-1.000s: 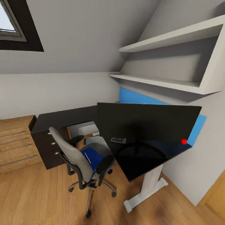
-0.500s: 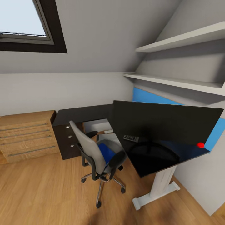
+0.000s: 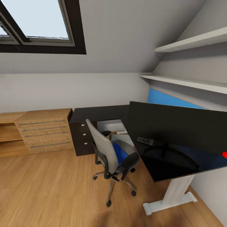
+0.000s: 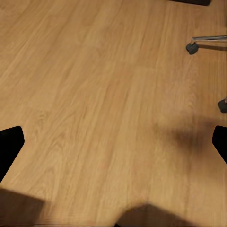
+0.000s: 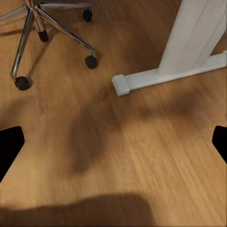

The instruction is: In the bedroom, organize the workspace by keeping the computer under the desk, ensuring the monitor is on the desk, placing the keyboard on the desk next to the monitor, placing the mouse on the desk next to the keyboard, moving the folder from the swivel chair onto the desk next to the mouse, stacking the notebook on top of the folder with the pen on top of the notebook, and positioning the swivel chair next to the desk.

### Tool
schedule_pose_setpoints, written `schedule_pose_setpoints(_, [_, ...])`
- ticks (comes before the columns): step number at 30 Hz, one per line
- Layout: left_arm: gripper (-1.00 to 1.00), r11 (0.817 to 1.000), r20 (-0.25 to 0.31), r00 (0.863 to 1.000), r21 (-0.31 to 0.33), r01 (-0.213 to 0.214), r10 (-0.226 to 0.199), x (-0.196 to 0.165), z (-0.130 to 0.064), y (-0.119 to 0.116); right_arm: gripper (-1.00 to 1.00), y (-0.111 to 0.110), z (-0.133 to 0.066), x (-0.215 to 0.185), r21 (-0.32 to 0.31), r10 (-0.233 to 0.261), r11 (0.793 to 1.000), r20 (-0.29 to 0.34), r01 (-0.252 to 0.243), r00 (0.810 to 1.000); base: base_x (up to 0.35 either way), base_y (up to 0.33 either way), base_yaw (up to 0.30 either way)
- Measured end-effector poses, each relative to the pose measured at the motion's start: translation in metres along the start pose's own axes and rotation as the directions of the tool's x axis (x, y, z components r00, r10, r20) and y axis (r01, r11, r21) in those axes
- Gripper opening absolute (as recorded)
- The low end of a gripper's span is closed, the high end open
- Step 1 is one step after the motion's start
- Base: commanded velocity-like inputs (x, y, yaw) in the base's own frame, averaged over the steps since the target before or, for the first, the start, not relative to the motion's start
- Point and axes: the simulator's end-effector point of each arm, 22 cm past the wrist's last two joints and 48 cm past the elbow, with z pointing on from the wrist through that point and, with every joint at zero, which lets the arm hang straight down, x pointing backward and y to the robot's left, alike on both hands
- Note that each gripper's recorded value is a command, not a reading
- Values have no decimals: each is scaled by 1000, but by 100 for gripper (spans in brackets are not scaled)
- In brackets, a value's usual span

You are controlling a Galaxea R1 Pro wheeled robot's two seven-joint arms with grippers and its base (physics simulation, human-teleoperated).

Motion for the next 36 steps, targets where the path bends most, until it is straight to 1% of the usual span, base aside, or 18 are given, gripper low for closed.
schedule_pose_setpoints(8, [100,1000,0,1000,1,0,0,0,0,0,100,0,0,0,0,0,1000,1,0,1000,0,0,275])
schedule_pose_setpoints(11, [100,1000,0,1000,3,0,0,0,0,-1,100,0,0,0,0,0,1000,2,0,1000,0,0,172])
schedule_pose_setpoints(26, [100,1000,-3,1000,0,5,-5,1,-1,-3,100,-1,0,0,1,-1,1000,1,1,1000,0,0,26])
schedule_pose_setpoints(30, [100,1000,-2,1000,1,4,-4,5,3,-3,100,-1,4,3,2,-1,1000,3,1,1000,0,0,0])
schedule_pose_setpoints(31, [100,999,22,1000,38,20,-21,-1,7,-25,100,1,12,-7,-3,-2,1000,31,2,1000,0,0,0])
schedule_pose_setpoints(33, [100,998,41,998,40,44,-45,-5,11,-35,100,2,19,-12,-3,-1,1000,52,1,999,0,0,0])
schedule_pose_setpoints(34, [100,997,66,996,56,62,-65,-12,16,-48,100,5,26,-21,-6,2,1000,75,-1,997,0,0,0])
schedule_pose_setpoints(35, [100,989,146,980,89,122,-134,-42,25,-88,100,20,47,-37,-13,14,1000,74,-13,997,0,0,0])
schedule_pose_setpoints(36, [100,985,189,970,115,132,-152,-59,31,-102,100,16,66,-69,-1,18,1000,139,-18,990,0,0,0])
